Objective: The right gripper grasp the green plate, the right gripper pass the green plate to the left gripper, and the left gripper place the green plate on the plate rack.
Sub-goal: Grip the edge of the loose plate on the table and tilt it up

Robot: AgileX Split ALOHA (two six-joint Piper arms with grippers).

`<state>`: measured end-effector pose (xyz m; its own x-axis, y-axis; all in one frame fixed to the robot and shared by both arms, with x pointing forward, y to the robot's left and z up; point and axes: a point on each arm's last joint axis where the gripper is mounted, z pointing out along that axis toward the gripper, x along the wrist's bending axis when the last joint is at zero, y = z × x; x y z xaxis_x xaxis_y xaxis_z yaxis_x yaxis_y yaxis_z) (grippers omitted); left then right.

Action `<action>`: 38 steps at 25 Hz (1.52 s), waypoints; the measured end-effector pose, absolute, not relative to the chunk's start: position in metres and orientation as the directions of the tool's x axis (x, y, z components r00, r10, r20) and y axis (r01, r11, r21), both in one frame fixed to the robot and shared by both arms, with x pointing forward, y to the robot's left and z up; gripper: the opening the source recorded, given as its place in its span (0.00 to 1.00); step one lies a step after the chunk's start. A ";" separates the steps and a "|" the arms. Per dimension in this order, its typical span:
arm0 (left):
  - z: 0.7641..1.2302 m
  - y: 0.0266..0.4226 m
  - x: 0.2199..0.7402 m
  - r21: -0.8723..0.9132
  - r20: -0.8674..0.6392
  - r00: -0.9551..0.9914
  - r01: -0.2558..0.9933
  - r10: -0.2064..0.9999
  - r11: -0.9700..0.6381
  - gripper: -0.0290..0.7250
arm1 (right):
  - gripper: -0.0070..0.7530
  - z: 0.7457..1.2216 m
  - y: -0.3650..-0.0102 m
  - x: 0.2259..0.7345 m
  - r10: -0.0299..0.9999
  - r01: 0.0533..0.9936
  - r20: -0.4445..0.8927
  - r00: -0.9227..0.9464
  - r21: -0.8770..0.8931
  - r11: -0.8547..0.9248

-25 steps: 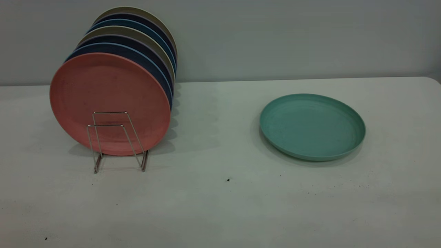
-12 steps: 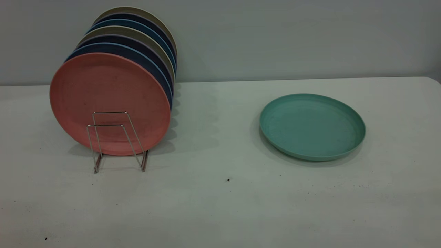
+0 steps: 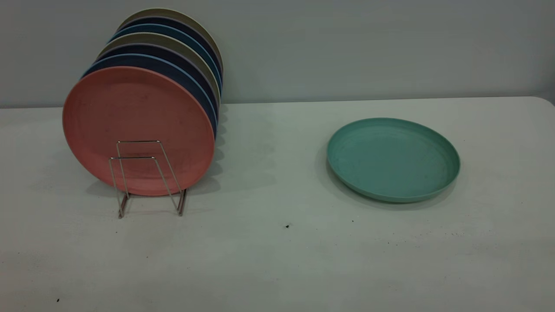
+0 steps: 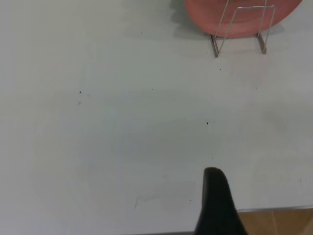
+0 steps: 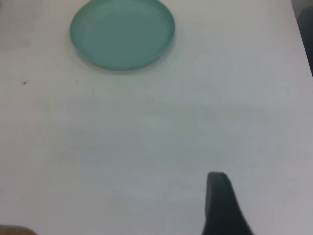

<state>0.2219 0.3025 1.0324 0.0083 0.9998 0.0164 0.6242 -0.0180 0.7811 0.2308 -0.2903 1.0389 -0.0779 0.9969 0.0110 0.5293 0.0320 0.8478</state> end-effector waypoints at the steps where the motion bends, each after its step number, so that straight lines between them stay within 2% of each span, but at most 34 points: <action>1: 1.032 0.303 0.222 0.781 0.016 0.008 0.624 1.000 -0.018 0.73 | 0.61 1.039 -0.290 0.231 0.997 0.529 0.011 -0.078 0.848 0.032; 14: 1.033 0.303 0.222 0.781 0.005 -0.001 0.624 1.000 -0.003 0.73 | 0.61 1.039 -0.290 0.231 0.997 0.527 0.015 -0.080 0.850 0.030; 19: 1.058 0.303 0.238 0.761 -0.018 -0.027 0.648 0.999 0.031 0.76 | 0.61 1.058 -0.285 0.243 0.990 0.498 0.044 -0.130 0.867 0.027; 23: 1.086 0.302 0.279 0.737 0.010 0.005 0.675 1.000 -0.011 0.82 | 0.64 1.079 -0.284 0.278 0.987 0.562 0.053 -0.153 0.826 0.042; 29: 1.114 0.301 0.358 0.688 0.064 0.063 0.720 0.996 -0.090 0.83 | 0.71 1.106 -0.282 0.350 0.978 0.639 0.077 -0.192 0.767 0.065; 33: 1.112 0.301 0.412 0.651 0.091 0.100 0.747 0.991 -0.135 0.83 | 0.71 1.099 -0.277 0.400 0.962 0.697 0.126 -0.243 0.712 0.083; 38: 1.087 0.297 0.467 0.616 0.051 0.112 0.779 0.992 -0.120 0.82 | 0.72 1.063 -0.274 0.460 0.949 0.761 0.215 -0.230 0.647 0.038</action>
<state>0.4668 0.2973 1.0868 0.1121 0.9924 0.0510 0.7786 -0.1196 0.6160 0.4598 -0.2738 1.0626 -0.2301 0.9490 0.2153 0.7611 0.0376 0.6475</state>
